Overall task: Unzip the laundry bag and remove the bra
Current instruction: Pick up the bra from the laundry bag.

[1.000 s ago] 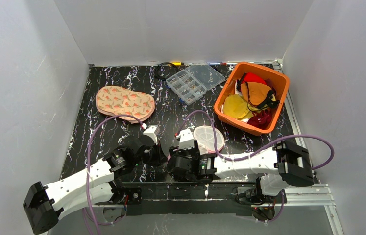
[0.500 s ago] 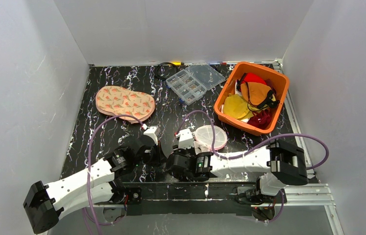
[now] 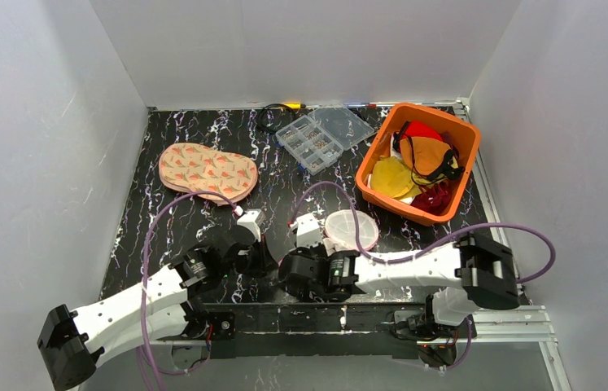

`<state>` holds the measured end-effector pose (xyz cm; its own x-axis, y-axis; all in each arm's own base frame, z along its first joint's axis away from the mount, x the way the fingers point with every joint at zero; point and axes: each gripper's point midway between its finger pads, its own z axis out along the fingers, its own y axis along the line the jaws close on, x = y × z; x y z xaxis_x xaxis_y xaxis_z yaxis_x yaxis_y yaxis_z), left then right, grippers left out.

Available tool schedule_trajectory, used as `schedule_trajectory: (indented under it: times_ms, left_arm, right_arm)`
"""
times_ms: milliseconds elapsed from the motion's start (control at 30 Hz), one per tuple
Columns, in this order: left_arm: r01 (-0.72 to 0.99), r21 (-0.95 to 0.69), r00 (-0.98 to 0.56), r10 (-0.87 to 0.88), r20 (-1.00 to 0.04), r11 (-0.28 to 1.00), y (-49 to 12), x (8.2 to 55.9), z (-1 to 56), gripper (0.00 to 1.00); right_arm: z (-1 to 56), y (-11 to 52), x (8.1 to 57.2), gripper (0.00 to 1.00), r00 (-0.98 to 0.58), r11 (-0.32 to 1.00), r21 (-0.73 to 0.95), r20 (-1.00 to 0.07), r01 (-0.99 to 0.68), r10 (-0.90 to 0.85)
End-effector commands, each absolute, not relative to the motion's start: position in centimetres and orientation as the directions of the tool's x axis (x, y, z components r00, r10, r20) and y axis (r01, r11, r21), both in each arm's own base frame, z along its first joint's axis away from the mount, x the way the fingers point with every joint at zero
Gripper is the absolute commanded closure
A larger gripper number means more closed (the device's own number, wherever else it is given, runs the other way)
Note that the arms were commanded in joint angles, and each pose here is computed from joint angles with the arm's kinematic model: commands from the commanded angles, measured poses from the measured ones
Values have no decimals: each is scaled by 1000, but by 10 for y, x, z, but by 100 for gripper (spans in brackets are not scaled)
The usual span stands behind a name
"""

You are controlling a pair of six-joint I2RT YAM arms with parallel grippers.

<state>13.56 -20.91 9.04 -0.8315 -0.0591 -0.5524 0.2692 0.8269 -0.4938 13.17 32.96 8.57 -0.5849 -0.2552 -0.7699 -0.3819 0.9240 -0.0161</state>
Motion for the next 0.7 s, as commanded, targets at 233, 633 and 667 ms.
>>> schedule_trajectory:
  times_ms: [233, 633, 667]
  left_arm:
    - [254, -451, -797, -80, -599, 856, -200, 147, 108, 100]
    - [231, -439, -796, -91, -599, 868, -207, 157, 101, 100]
    - [226, -442, -801, -92, -592, 868, -208, 156, 97, 100]
  right_arm:
    - [202, 353, 119, 99, -476, 767, 125, -843, -629, -252]
    - [222, 338, 119, 99, -460, 687, 277, -883, -672, -94]
    - [211, 335, 117, 99, -471, 682, 291, -878, -671, -89]
